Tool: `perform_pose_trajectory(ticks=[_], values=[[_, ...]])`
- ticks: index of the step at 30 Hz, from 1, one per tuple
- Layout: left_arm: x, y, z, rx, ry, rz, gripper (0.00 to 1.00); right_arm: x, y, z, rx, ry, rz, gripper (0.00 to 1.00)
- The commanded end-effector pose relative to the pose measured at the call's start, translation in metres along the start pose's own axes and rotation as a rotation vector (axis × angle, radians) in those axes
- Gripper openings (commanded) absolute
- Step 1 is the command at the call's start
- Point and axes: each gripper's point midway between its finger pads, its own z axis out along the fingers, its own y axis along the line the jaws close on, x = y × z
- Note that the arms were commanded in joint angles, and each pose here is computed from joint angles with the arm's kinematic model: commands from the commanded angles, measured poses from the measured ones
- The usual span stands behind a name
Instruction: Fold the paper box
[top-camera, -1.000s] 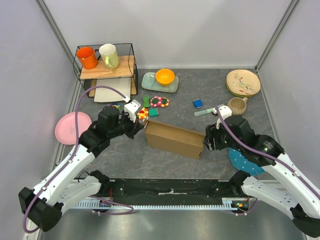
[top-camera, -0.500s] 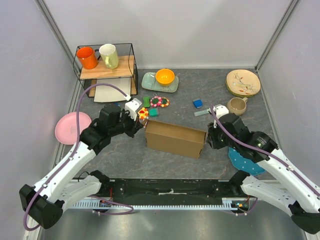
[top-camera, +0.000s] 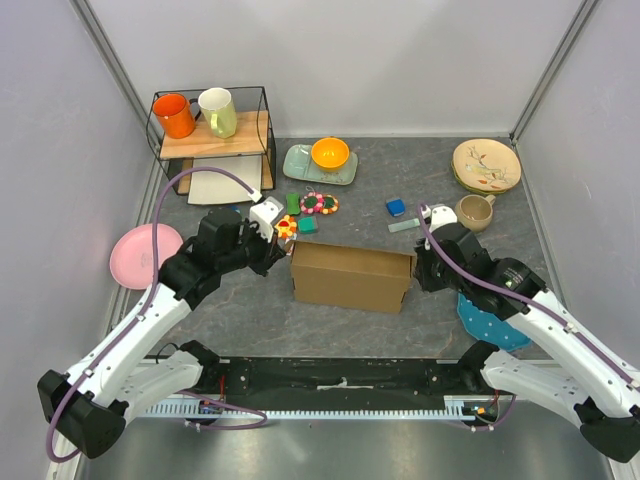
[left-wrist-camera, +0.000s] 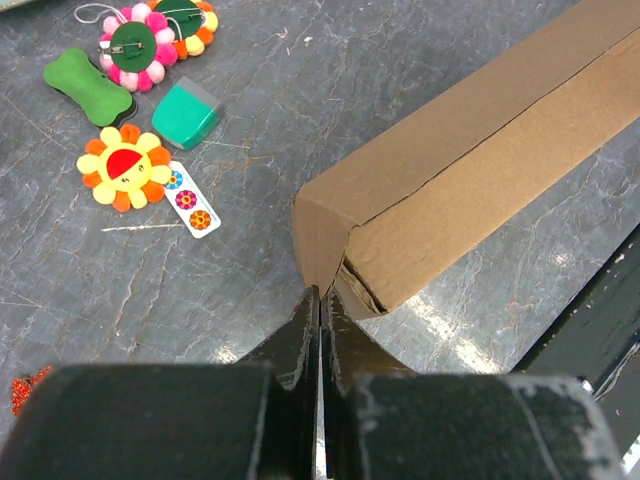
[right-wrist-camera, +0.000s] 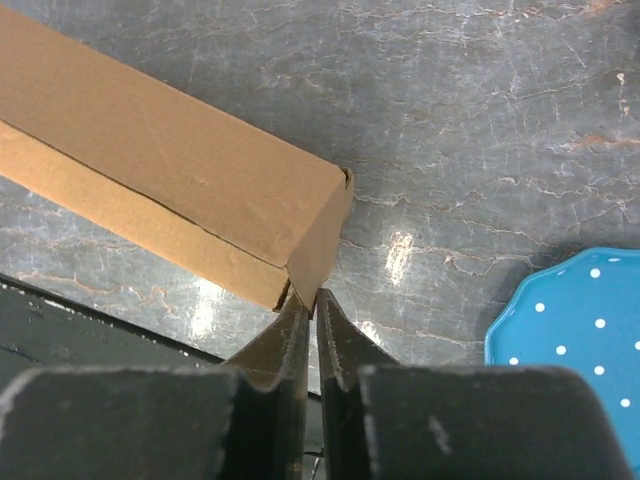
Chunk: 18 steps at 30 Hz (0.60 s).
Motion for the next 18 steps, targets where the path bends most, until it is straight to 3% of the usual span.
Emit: perform_pose_trajectory(ticks=[1,4,8,12,16,18], values=[[-0.016,0.0,-0.009,-0.022,-0.047,-0.014,0.02,-0.026,-0.005,-0.006,0.048,-0.098,0.045,0.22],[-0.012,0.001,-0.009,-0.025,-0.04,-0.009,0.02,-0.026,-0.008,-0.003,0.07,-0.094,0.041,0.39],[-0.013,0.001,-0.009,-0.022,-0.037,-0.002,0.02,-0.028,-0.013,-0.003,0.098,-0.102,0.035,0.41],[-0.017,-0.002,-0.009,-0.005,-0.03,0.004,0.02,-0.031,-0.014,-0.003,0.105,-0.106,0.019,0.34],[-0.016,-0.006,-0.005,0.025,-0.013,-0.003,0.02,-0.036,-0.012,-0.003,0.102,-0.111,0.013,0.15],[-0.015,-0.006,-0.005,0.025,-0.008,-0.007,0.02,-0.042,-0.01,-0.007,0.094,-0.129,0.033,0.12]])
